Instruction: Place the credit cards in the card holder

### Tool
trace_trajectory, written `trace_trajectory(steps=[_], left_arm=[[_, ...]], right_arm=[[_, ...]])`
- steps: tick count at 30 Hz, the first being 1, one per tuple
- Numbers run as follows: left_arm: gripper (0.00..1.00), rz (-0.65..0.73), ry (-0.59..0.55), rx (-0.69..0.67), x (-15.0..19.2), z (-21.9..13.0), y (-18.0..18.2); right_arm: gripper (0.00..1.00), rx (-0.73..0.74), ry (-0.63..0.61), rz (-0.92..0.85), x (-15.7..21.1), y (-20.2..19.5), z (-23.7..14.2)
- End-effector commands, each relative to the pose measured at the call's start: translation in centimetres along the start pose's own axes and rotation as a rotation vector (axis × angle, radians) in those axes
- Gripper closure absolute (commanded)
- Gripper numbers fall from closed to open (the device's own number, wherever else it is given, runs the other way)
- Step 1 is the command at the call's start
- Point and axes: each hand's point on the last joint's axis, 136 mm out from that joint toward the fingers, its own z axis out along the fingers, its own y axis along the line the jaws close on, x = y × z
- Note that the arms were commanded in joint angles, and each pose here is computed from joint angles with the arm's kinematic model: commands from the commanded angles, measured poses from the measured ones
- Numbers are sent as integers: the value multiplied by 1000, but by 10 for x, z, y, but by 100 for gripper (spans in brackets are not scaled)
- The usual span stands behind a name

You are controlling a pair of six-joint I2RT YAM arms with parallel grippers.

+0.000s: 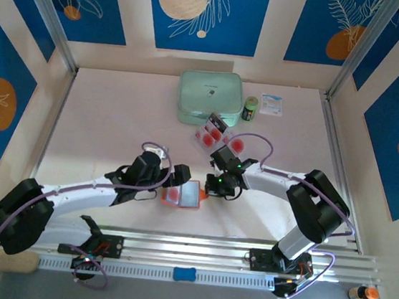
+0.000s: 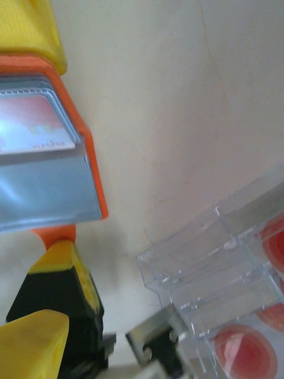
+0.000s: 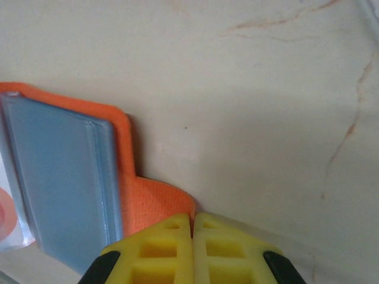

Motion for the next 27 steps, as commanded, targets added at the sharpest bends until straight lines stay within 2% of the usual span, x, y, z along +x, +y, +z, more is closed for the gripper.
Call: trace_trajectory(steps=[1, 6, 11, 14, 17, 22, 27], left_arm=[[0, 34, -4, 127, -11, -2, -46], [0, 42, 30, 182, 0, 16, -71], [0, 25, 81, 191, 24, 45, -71], [0, 21, 81, 166, 33, 54, -61], [0, 11, 75, 152, 39, 58, -52], [0, -1, 56, 125, 43, 59, -39], [0, 6, 40, 82, 46, 57, -27]], right_arm=[[100, -112, -5, 28, -4, 13, -2], [100, -148, -2, 50, -6, 13, -2], [100, -155, -10, 58, -9, 13, -8], [78, -140, -24, 71, -10, 7, -15], [66, -124, -44, 94, -10, -3, -24], [61, -92, -61, 130, -7, -20, -33], [60, -88, -79, 154, -8, -29, -41]])
